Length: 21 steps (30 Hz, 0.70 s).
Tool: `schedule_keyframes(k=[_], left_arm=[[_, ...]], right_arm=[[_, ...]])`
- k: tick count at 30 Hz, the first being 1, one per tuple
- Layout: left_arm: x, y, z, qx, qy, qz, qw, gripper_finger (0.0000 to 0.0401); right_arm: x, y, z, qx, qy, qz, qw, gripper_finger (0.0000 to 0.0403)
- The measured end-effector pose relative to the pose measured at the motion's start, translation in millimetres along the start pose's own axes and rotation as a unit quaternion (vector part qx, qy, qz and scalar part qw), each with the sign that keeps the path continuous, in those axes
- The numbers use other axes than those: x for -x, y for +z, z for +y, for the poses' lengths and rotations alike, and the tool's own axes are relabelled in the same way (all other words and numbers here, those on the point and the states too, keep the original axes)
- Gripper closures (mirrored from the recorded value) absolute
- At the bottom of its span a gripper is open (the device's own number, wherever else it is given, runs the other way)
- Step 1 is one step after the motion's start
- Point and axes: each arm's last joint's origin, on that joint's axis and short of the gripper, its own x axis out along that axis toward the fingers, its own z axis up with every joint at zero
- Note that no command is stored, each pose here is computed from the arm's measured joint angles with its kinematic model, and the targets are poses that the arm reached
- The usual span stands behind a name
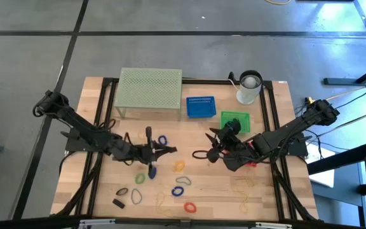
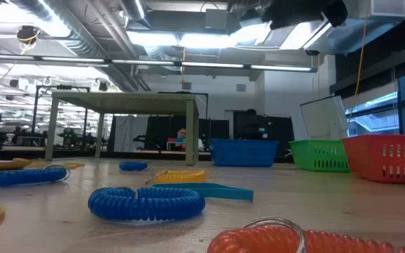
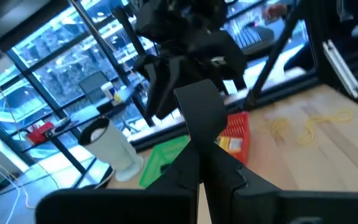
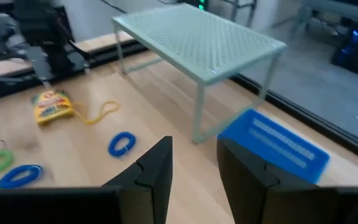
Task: Pick & Place Office Desk Supplies
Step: Put the black rubber band into the green bin
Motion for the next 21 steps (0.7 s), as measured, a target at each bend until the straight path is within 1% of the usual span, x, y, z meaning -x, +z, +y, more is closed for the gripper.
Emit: schedule_keyframes(k=[3,7,10,12,14,16,17,21], left_arm=[[0.0,1.3,0.5,0.008,0.001,-0.006,1.000,0.0396],[-0.1,2.4,-0.9,0.010,-0.027,-0.020,0.999,0.0396],[0.2,5.9,-1.2,0.020,-0.049,-0.045,0.998,0.0395],[0.4,8.2,-1.1,0.026,-0.060,-0.061,0.996,0.0395],[0.3,8.3,-1.4,0.025,-0.069,-0.064,0.995,0.0395],[-0.6,7.9,-0.4,0.026,-0.069,-0.064,0.995,0.0395],[-0.9,7.7,0.0,0.030,-0.069,-0.064,0.995,0.0395],[-2.9,6.5,2.5,0.049,-0.064,-0.060,0.995,0.0395]], right_arm=[[0.4,7.1,7.5,0.028,0.040,-0.012,0.999,0.0275],[1.7,18.6,18.3,0.076,0.122,-0.034,0.989,0.0275],[0.6,26.4,29.0,0.107,0.201,-0.063,0.972,0.0275],[-2.0,30.9,37.1,0.123,0.252,-0.092,0.955,0.0275],[-6.3,32.3,44.5,0.138,0.291,-0.117,0.939,0.0275],[-13.1,31.6,52.3,0.146,0.317,-0.141,0.927,0.0275],[-16.4,30.9,55.1,0.150,0.320,-0.151,0.923,0.0275],[-27.2,27.0,60.6,0.166,0.308,-0.169,0.921,0.0275]])
